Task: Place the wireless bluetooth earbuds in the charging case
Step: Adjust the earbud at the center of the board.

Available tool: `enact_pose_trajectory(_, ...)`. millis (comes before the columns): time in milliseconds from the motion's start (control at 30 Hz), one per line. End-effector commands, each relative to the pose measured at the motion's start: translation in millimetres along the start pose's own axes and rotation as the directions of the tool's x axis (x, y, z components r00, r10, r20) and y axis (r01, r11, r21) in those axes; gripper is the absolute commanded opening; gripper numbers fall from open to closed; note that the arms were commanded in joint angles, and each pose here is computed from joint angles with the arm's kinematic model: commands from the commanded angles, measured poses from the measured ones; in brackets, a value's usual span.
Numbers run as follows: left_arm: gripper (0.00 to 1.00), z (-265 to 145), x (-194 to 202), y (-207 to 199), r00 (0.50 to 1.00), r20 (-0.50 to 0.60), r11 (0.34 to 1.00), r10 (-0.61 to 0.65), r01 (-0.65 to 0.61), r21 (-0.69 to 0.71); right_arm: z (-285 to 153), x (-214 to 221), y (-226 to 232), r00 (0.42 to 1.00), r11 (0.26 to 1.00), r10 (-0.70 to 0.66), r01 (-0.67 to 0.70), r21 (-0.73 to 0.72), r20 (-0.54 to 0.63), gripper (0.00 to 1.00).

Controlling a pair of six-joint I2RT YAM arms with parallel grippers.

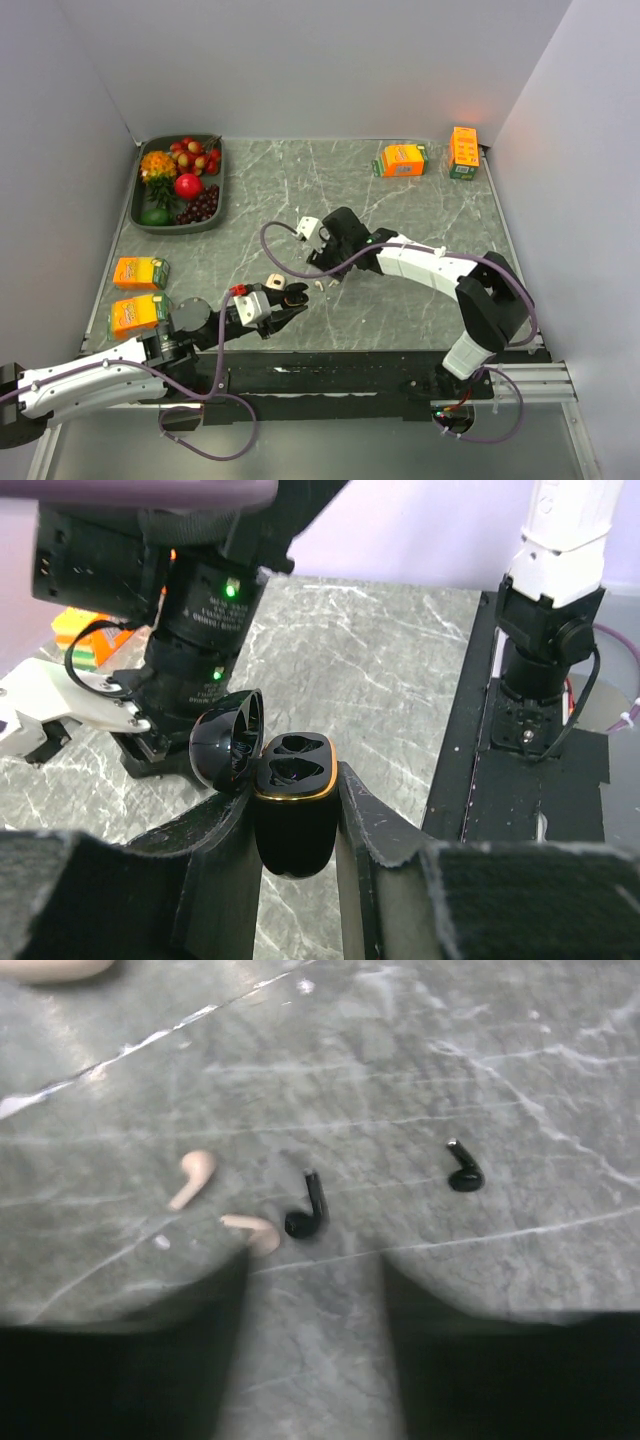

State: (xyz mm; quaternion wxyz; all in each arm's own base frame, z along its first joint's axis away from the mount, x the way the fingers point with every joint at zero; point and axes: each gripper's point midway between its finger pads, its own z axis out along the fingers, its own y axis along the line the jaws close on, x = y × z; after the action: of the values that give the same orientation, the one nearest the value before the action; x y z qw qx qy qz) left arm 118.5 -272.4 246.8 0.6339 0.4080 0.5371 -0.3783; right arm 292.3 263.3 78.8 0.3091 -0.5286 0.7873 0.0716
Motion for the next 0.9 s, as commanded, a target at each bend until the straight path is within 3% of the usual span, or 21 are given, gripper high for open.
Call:
enact_pose_trajectory(0, 0.01, -1, -24, -1, 0.997, 0.075, 1.000, -0.001, 0.001, 0.006, -18, -20, -32, 0.992, 0.983, 0.025, -0.047, 0.176, 0.125, 0.99)
enact_pose_trajectory(100, 0.01, 1, -25, -2, 0.997, 0.075, 1.000, -0.001, 0.001, 0.009, -36, -29, -52, 0.978, 0.950, 0.074, -0.129, 0.285, 0.193, 0.99)
enact_pose_trajectory(200, 0.01, 2, -24, -2, 0.997, 0.074, 1.000, -0.009, 0.008, 0.009, -49, -23, -74, 0.956, 0.874, 0.217, -0.281, 0.397, 0.198, 1.00)
enact_pose_trajectory(300, 0.01, 1, -24, -1, 0.997, 0.073, 1.000, -0.012, 0.012, 0.003, -57, -22, -88, 0.865, 0.766, 0.435, -0.502, 0.402, 0.251, 1.00)
enact_pose_trajectory(333, 0.01, 1, -24, 0, 0.997, 0.076, 1.000, -0.014, 0.014, -0.001, -60, -19, -89, 0.792, 0.696, 0.536, -0.610, 0.378, 0.292, 1.00)
enact_pose_trajectory(400, 0.01, 0, -24, 0, 0.997, 0.072, 1.000, -0.014, 0.014, -0.004, -59, -22, -83, 0.715, 0.648, 0.620, -0.699, 0.301, 0.324, 0.99)
enact_pose_trajectory(467, 0.01, 0, -22, 1, 0.998, 0.064, 1.000, -0.014, 0.015, -0.009, -58, -12, -85, 0.586, 0.540, 0.737, -0.810, 0.227, 0.338, 0.95)
enact_pose_trajectory(533, 0.01, -1, -23, 2, 0.998, 0.064, 1.000, -0.016, 0.017, -0.015, -54, -12, -70, 0.521, 0.512, 0.801, -0.851, 0.114, 0.296, 0.90)
enact_pose_trajectory(633, 0.01, -2, -22, 2, 0.998, 0.059, 1.000, -0.016, 0.017, -0.018, -50, -6, -49, 0.543, 0.548, 0.803, -0.835, 0.054, 0.244, 0.71)
enact_pose_trajectory(700, 0.01, -2, -21, 2, 0.998, 0.059, 1.000, -0.015, 0.016, -0.017, -42, 9, -34, 0.564, 0.562, 0.804, -0.824, 0.071, 0.189, 0.51)
enact_pose_trajectory(733, 0.01, -1, -21, 2, 0.998, 0.059, 1.000, -0.012, 0.013, -0.017, -38, 18, -27, 0.573, 0.567, 0.804, -0.819, 0.088, 0.157, 0.36)
enact_pose_trajectory(800, 0.01, 1, -19, 1, 0.999, 0.051, 1.000, -0.012, 0.013, -0.015, -32, 27, -15, 0.589, 0.582, 0.799, -0.808, 0.092, 0.120, 0.21)
enact_pose_trajectory(833, 0.01, 1, -20, 1, 0.999, 0.051, 1.000, -0.013, 0.014, -0.014, -28, 36, -6, 0.592, 0.585, 0.801, -0.806, 0.091, 0.089, 0.05)
enact_pose_trajectory(867, 0.01, 2, -18, 1, 0.999, 0.047, 1.000, -0.015, 0.016, -0.014, -25, 39, -1, 0.593, 0.587, 0.802, -0.805, 0.091, 0.073, 0.00)
